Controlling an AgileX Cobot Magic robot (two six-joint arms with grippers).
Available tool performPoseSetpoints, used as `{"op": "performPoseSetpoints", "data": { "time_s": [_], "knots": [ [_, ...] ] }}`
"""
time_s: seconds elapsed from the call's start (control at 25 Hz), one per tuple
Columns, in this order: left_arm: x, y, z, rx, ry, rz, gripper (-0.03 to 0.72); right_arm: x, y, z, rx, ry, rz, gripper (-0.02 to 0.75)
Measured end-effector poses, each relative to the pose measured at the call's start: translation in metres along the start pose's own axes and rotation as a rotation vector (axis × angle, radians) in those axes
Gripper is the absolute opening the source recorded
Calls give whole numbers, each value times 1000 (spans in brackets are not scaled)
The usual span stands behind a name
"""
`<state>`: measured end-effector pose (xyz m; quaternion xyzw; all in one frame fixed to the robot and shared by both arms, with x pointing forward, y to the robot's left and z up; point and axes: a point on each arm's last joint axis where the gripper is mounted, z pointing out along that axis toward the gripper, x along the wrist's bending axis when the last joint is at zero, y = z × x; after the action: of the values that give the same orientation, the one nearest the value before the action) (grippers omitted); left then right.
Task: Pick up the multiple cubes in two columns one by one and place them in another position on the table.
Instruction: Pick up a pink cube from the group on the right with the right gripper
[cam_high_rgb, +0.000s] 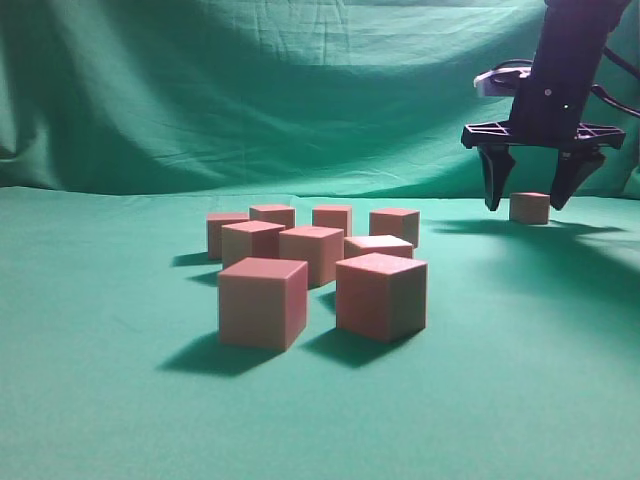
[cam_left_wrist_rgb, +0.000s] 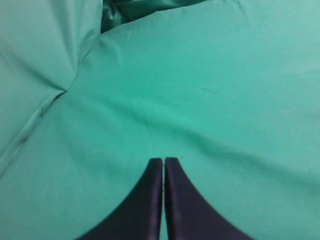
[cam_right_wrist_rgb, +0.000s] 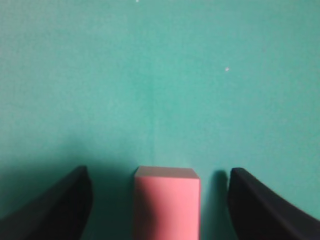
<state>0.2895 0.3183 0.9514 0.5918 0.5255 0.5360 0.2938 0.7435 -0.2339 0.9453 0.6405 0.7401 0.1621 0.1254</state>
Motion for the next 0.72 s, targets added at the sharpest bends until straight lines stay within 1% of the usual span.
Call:
{"op": "performPoseSetpoints", "data": {
  "time_s": [0.08, 0.24, 0.28, 0.32, 0.6, 0.72],
  "knots": [
    [0, 0, 0, 0, 0, 0, 0, 0, 1, 0, -11, 0, 0, 476],
    [0, 0, 0, 0, 0, 0, 0, 0, 2, -1, -19, 1, 1, 272],
    [0, 0, 0, 0, 0, 0, 0, 0, 2, -1, -19, 1, -1, 254],
    [0, 0, 0, 0, 0, 0, 0, 0, 2, -1, -19, 1, -2, 265],
    [0, 0, 0, 0, 0, 0, 0, 0, 3, -5, -4, 0, -10, 265],
    [0, 0, 0, 0, 0, 0, 0, 2, 13, -29, -22, 21, -1, 265]
  ]
}}
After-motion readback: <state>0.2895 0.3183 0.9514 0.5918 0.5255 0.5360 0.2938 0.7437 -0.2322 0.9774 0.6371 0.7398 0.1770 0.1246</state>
